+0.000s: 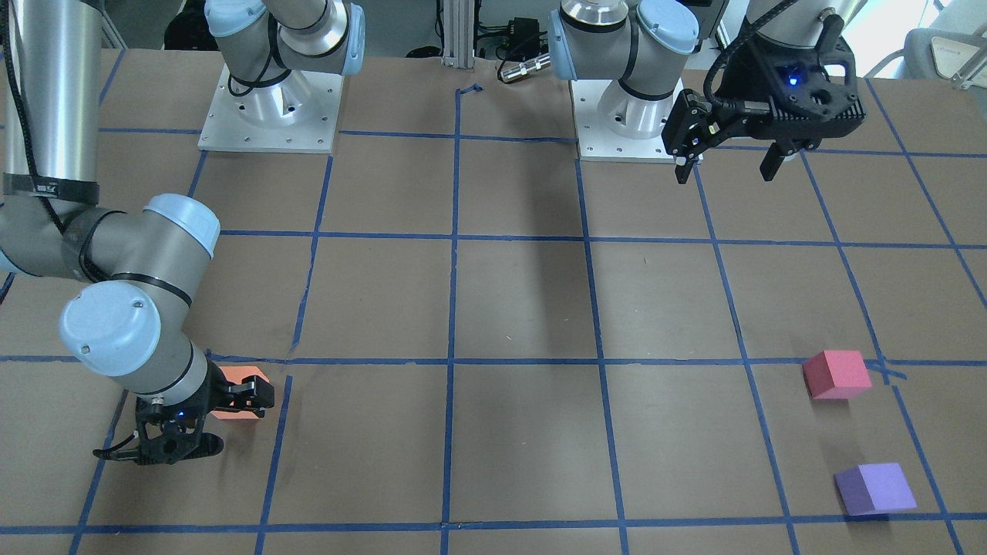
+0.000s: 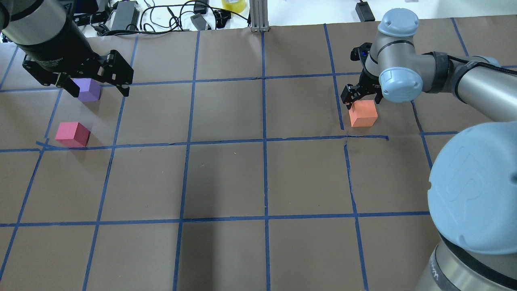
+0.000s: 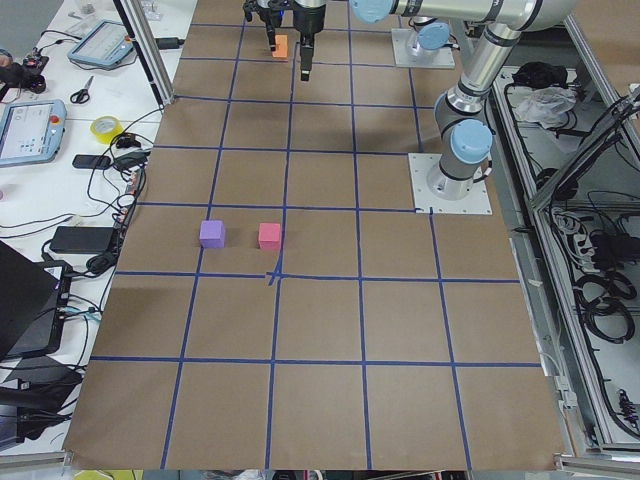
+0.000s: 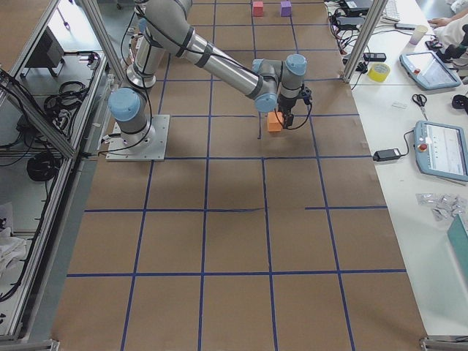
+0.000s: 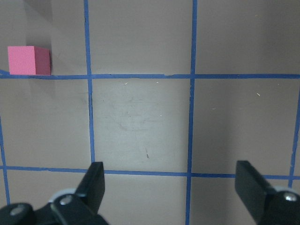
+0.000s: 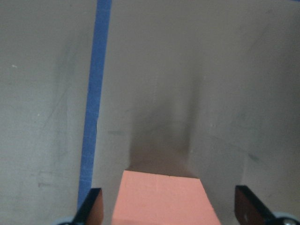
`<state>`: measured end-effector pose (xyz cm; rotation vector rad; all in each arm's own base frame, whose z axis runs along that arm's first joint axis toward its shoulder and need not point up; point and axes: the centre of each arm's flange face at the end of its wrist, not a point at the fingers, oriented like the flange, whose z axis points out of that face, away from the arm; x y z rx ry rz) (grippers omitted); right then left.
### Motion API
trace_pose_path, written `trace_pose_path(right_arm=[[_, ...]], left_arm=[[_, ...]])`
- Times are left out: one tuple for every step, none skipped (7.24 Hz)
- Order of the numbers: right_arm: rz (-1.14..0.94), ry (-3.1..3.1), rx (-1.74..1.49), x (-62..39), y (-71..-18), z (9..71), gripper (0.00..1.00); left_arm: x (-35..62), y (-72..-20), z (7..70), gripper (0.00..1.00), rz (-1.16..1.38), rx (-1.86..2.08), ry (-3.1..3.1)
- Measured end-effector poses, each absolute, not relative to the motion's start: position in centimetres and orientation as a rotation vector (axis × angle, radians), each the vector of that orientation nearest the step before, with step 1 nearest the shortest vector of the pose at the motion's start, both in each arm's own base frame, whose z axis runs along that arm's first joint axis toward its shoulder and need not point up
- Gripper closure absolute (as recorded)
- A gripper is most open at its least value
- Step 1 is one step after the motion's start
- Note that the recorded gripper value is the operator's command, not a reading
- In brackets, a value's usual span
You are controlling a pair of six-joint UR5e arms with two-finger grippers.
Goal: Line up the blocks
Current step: 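Close the right gripper on the orange cube, then carry the orange cube with the right gripper toward the table center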
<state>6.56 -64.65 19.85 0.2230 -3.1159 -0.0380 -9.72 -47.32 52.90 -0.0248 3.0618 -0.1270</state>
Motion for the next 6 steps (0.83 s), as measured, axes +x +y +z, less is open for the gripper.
trace_pose_path(right_arm=[[-0.076, -3.124, 0.188, 6.5, -64.4, 19.5, 1.0], [-0.119, -3.13, 0.157, 6.5, -64.1, 19.5, 1.0], [-0.148, -3.136, 0.136, 6.5, -64.0, 19.7, 1.0], [-0.144, -3.152, 0.125, 6.7, -64.2, 20.4, 1.0], [-0.12, -3.179, 0.09, 7.7, -64.7, 21.7, 1.0], [-0.096, -3.201, 0.024, 10.0, -65.3, 24.2, 1.0]], left_arm=[[-9.7, -47.3, 52.9, 0.0, -0.128, -0.025, 3.062], [-9.7, -47.3, 53.0, 0.0, -0.129, -0.025, 3.062], [-9.7, -47.3, 53.0, 0.0, -0.129, -0.025, 3.062], [-9.7, -47.3, 53.0, 0.0, -0.129, -0.025, 3.062], [-9.7, -47.3, 53.0, 0.0, -0.129, -0.025, 3.062], [-9.7, -47.3, 53.0, 0.0, -0.13, -0.025, 3.062]])
